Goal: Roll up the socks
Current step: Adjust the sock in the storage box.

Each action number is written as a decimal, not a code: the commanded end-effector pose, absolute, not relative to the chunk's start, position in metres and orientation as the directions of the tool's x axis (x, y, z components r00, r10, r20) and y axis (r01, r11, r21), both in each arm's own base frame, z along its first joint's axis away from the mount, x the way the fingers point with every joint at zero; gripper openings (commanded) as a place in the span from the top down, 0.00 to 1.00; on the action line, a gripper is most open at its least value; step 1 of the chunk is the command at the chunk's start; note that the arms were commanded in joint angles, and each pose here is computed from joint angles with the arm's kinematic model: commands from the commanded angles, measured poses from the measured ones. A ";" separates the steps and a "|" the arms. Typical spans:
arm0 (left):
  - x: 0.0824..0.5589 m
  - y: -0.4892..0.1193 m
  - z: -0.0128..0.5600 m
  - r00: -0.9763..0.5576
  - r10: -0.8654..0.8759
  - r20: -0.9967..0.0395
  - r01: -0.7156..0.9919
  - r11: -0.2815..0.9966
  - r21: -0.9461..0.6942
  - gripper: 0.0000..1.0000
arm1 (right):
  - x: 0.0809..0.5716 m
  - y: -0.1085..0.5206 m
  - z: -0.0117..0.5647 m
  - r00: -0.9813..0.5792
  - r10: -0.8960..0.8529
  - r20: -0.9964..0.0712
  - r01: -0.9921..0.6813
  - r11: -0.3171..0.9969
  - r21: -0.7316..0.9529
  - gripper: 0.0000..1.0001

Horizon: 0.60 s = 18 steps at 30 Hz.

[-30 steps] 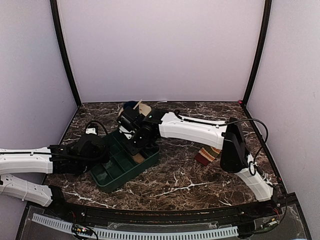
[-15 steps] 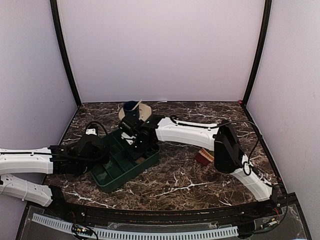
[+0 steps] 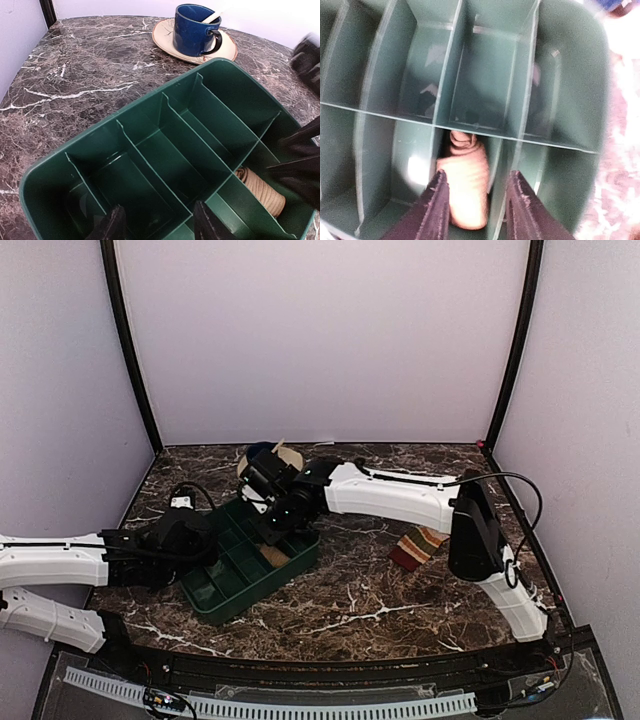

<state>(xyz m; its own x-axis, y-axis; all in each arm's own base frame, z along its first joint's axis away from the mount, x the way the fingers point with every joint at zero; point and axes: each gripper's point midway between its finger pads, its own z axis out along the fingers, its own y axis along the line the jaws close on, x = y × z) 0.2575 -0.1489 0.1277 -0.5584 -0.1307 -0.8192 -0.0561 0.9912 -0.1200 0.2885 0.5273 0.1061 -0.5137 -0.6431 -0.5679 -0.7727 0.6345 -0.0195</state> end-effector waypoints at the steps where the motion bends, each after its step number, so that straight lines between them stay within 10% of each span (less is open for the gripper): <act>1: 0.267 -0.146 0.137 -0.558 -0.125 -0.820 -0.059 0.992 -0.111 0.51 | 0.290 0.529 0.170 -0.446 -0.571 -0.689 -0.763 0.646 -0.041 0.62; 14: 0.280 -0.190 0.165 -0.571 0.058 -0.819 0.249 0.963 -0.105 0.47 | 0.299 0.455 0.210 -0.356 -0.477 -0.803 -0.606 0.773 -0.190 0.46; 18: 0.284 -0.200 0.167 -0.601 0.057 -0.797 0.271 0.953 -0.137 0.46 | 0.312 0.416 0.220 -0.330 -0.381 -0.864 -0.427 0.876 -0.223 0.54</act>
